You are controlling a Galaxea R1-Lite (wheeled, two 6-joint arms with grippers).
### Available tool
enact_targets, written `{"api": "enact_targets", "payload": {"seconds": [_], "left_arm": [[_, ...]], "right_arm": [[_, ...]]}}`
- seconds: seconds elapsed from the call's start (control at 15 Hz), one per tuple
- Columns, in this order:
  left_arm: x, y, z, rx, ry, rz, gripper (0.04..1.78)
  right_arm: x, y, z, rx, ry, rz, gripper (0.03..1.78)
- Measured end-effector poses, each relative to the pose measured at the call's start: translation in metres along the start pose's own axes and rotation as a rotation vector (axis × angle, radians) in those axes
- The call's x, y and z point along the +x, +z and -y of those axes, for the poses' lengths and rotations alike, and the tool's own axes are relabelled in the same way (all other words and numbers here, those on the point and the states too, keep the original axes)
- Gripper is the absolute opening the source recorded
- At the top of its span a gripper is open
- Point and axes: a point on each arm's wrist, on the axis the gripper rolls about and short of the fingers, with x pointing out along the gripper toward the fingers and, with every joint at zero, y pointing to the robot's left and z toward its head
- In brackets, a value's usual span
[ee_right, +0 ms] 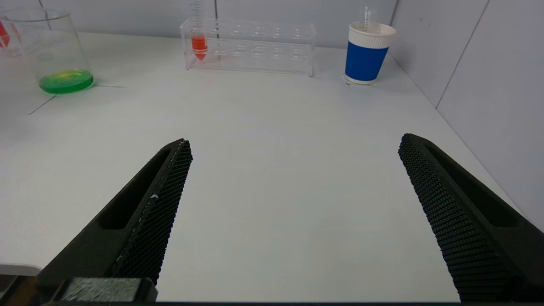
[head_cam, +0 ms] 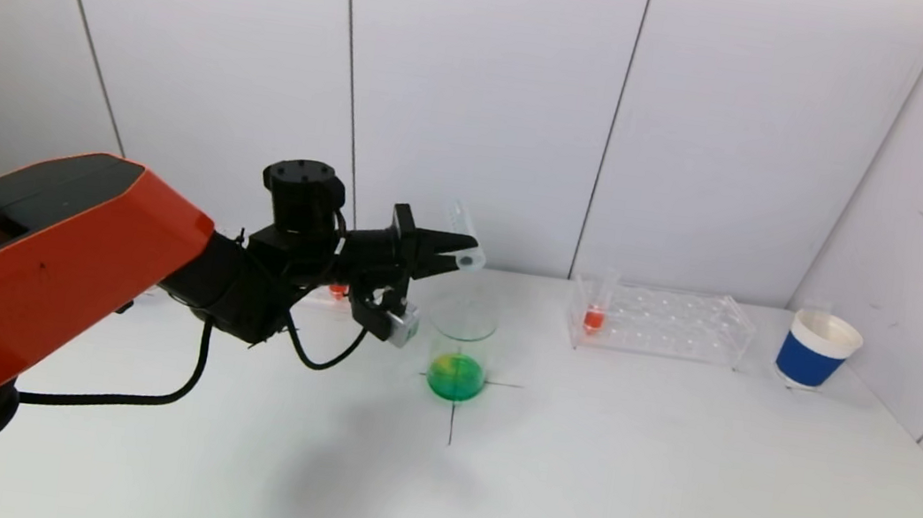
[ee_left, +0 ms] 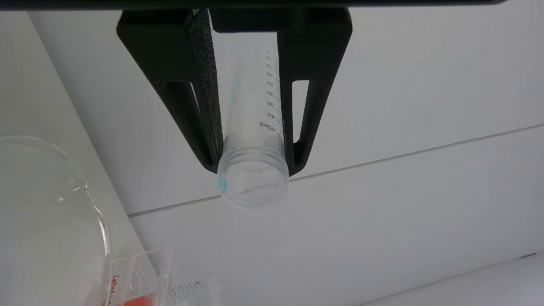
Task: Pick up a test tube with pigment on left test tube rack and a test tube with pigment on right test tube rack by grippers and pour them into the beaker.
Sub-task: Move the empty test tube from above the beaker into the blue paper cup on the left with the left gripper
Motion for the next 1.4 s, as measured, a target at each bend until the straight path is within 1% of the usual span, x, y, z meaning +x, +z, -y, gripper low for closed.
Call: {"api": "enact_targets", "payload": {"seconds": [0.2, 0.4, 0.6, 0.87, 1.0, 1.27, 1.4], "left_arm": [[0.0, 0.0, 0.0, -0.022, -0.005, -0.007, 0.42], [-0.001, -0.001, -0.007, -0.118, 0.006, -0.051, 0.42], [-0.003, -0.004, -0.022, -0.232, 0.035, -0.146, 0.42], [0.0, -0.002, -0.045, -0.483, 0.121, -0.303, 0.42], [0.004, -0.003, -0.064, -0.628, 0.219, -0.404, 0.42], [0.007, -0.017, -0.109, -0.871, 0.516, -0.624, 0.42], [0.004, -0.022, -0.121, -0.987, 0.601, -0.715, 0.42]], "right_arm": [[0.0, 0.0, 0.0, 0.0, 0.0, 0.0, 1.77], [0.0, 0.0, 0.0, 0.0, 0.0, 0.0, 1.77], [0.0, 0.0, 0.0, 0.0, 0.0, 0.0, 1.77], [0.0, 0.0, 0.0, 0.0, 0.0, 0.0, 1.77], [0.0, 0.0, 0.0, 0.0, 0.0, 0.0, 1.77], [0.0, 0.0, 0.0, 0.0, 0.0, 0.0, 1.77], [0.0, 0.0, 0.0, 0.0, 0.0, 0.0, 1.77]]}}
